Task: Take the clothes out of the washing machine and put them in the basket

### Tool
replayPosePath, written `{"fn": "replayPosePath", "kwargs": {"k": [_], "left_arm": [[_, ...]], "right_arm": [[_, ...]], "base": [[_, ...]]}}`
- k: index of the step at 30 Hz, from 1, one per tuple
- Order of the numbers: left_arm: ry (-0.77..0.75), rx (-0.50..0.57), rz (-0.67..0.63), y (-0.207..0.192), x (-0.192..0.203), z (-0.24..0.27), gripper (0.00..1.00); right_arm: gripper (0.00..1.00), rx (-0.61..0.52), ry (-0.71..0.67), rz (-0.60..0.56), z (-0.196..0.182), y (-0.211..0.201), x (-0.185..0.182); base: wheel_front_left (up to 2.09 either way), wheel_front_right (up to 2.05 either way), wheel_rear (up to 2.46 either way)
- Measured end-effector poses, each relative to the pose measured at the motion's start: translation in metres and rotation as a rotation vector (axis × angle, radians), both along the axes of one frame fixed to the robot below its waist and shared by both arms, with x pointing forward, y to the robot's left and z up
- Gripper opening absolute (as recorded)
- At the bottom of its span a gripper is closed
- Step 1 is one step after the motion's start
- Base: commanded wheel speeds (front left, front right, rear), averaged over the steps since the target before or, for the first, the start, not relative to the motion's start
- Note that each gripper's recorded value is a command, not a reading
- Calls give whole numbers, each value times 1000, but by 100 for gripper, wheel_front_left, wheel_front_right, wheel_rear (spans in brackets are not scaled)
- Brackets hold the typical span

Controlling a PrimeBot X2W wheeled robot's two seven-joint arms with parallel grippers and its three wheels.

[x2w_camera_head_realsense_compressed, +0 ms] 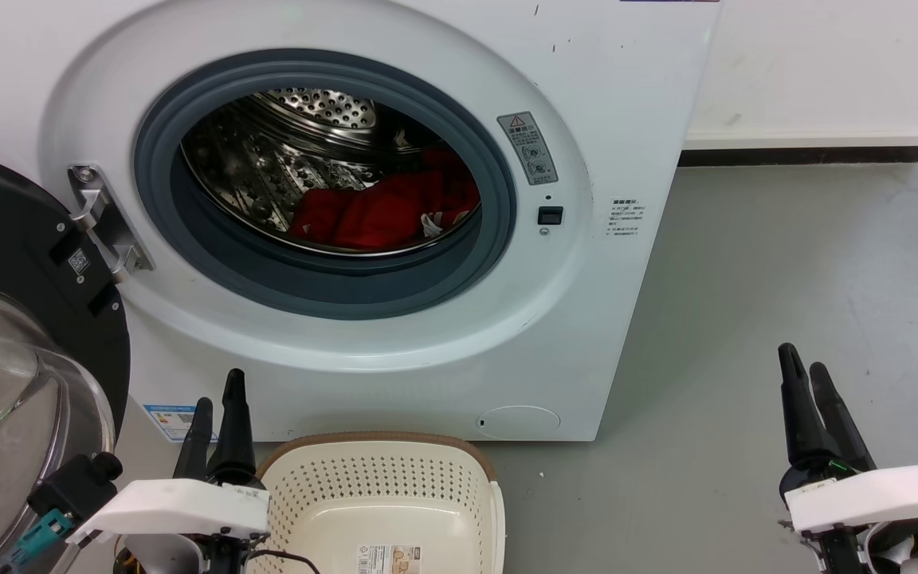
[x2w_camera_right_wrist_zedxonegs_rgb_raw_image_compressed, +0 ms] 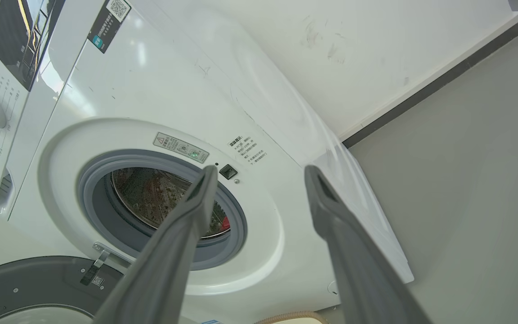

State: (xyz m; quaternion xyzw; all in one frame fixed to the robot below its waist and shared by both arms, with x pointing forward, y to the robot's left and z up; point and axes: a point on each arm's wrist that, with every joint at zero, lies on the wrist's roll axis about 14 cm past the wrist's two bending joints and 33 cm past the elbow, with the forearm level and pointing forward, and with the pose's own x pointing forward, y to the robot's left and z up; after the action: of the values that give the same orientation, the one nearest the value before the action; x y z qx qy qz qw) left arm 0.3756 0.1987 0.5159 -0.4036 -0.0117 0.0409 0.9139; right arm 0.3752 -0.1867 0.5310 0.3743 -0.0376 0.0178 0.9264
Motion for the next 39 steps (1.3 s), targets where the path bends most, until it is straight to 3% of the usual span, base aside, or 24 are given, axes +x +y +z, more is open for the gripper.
{"fn": "replayPosePath", "kwargs": {"k": [15,39], "left_arm": [[-15,217,13,-3,-7,6,100],[-54,477,23,-8,-12,12,100]], "right_arm": [[100,-233,-53,5,11,9,-6],[100,-486,-121,-11,21,14,-12]], "base": [[0,0,0],[0,0,0]]}}
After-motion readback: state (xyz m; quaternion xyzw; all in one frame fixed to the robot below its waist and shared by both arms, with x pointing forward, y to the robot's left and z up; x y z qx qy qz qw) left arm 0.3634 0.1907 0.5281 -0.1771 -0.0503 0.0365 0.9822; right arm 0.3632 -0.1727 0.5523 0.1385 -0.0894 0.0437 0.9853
